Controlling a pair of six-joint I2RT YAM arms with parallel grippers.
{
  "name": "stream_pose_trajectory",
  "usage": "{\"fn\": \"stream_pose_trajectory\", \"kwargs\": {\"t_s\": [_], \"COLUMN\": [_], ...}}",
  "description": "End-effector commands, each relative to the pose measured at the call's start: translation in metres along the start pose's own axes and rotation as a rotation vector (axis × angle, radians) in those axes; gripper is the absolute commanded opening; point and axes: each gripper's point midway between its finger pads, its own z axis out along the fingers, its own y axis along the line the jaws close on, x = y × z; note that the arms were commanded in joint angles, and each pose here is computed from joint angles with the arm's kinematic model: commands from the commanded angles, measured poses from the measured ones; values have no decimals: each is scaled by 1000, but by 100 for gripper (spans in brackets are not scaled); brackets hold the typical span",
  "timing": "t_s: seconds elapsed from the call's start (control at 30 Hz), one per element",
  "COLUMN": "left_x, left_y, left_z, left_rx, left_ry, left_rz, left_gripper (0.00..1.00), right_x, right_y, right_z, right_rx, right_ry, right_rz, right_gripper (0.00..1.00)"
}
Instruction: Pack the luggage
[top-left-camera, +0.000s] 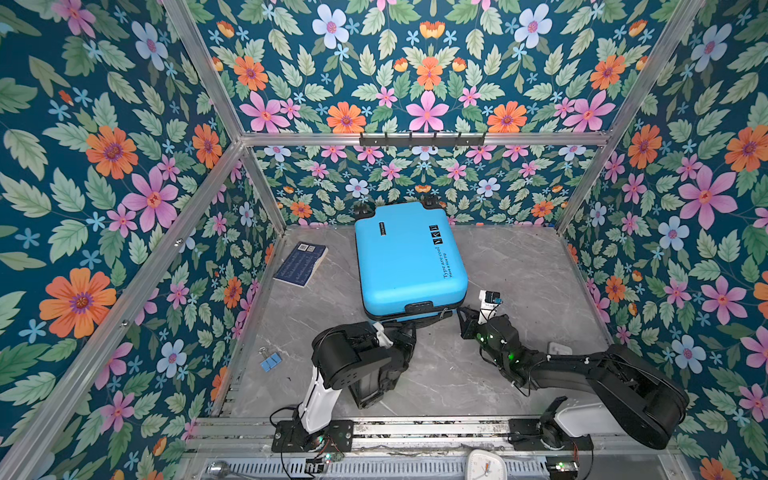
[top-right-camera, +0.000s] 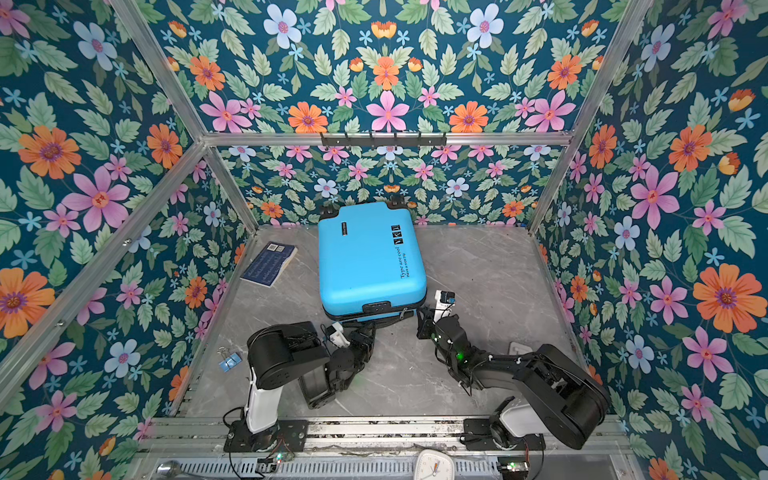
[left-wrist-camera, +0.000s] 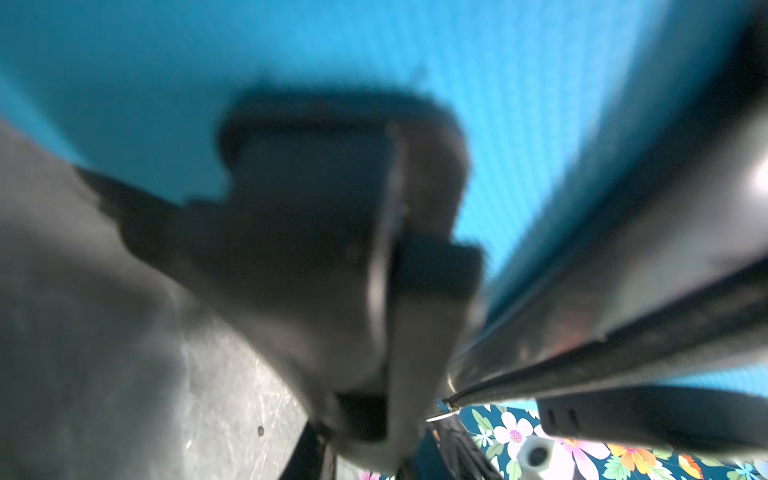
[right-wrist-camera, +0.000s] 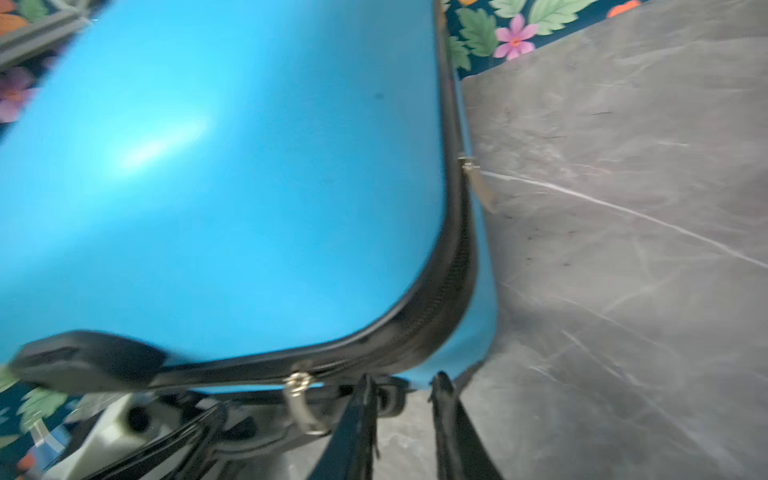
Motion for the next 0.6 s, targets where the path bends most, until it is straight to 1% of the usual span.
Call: {"fn": "stream_pose_trajectory", "kwargs": {"t_s": [0.0, 0.1, 0.17, 0.2, 0.27, 0.3, 0.47, 0.57], "left_x": [2, 4, 4, 5, 6, 6, 7, 8], "left_y": [-1, -1, -1, -1, 0, 0, 2, 2], "left_z": [0, 0, 1, 1, 1, 1, 2, 2], "left_rx": [3, 6, 5, 5, 3, 3, -1, -1], "left_ry": [8, 12, 11, 14, 20, 21, 24, 28], "left_rz": [102, 104, 99, 97, 95, 95, 92, 91], "left_gripper": [0, 0, 0, 0, 0, 0, 0, 0], "right_x": [-3, 3, 4, 4, 6, 7, 10, 13], "right_y": [22, 31, 37, 36, 35, 35, 23, 19], "right_z": [-2, 3, 6, 7, 10, 12, 14, 15], "right_rx": [-117, -137, -150, -147, -132, -124, -72, -60], "right_ry": [8, 65, 79, 79, 88, 100, 86, 90], "right_rz": [10, 27, 38, 53, 75, 77, 91, 74], "right_gripper": [31, 32, 33, 34, 42, 44, 45, 44]}}
